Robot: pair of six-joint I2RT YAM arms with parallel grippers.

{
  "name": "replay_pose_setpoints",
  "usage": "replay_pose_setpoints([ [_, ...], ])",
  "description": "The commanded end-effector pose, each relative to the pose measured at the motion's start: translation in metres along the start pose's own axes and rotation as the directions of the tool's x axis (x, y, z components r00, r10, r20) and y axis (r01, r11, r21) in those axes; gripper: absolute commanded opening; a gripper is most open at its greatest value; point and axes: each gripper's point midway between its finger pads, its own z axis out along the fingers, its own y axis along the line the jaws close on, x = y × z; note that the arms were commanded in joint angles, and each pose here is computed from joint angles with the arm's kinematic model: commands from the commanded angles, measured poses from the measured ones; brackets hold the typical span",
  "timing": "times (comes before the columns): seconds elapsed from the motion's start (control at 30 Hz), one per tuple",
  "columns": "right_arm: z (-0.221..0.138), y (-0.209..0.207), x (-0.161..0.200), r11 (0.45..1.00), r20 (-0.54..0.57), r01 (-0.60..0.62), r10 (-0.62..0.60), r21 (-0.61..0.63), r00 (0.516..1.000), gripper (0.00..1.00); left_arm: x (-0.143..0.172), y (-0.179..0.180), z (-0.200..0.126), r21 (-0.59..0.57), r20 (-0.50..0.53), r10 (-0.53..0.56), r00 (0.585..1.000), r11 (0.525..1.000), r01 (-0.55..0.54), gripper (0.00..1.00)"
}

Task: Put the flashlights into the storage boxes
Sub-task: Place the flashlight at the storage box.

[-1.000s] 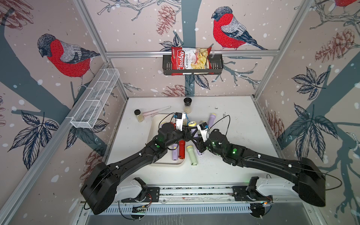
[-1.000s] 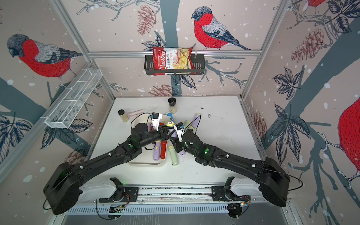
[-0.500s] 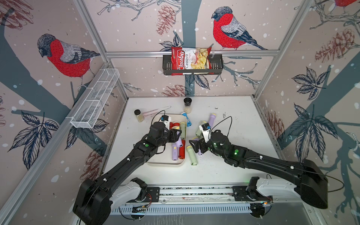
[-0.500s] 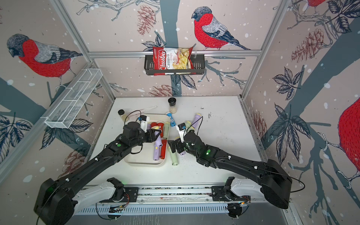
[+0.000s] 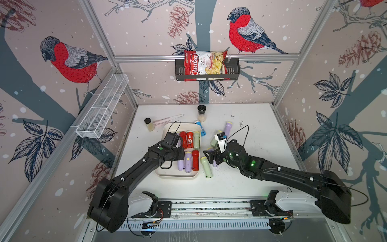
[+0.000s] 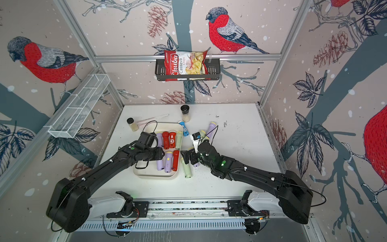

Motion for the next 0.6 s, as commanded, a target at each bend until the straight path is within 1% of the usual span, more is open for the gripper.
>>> replay_pose_setpoints([
  [0.0,-0.002,-0.002,-0.004,1.000,0.021,-0.015,0.015,0.004,1.000,0.99,0.000,0.010,0.001,-0.036,-0.017,0.026,1.000,0.999,-0.027,0.35],
  [0.27,-0.001,-0.007,-0.002,0.999,0.017,-0.028,0.028,0.017,0.999,0.99,-0.001,0.014,0.011,-0.043,-0.053,0.029,0.998,0.999,-0.031,0.36],
  [0.57,0.001,-0.010,-0.002,0.999,0.017,-0.036,0.036,0.024,0.999,0.99,0.009,0.012,0.028,-0.031,-0.150,0.010,0.989,0.999,-0.014,0.38],
])
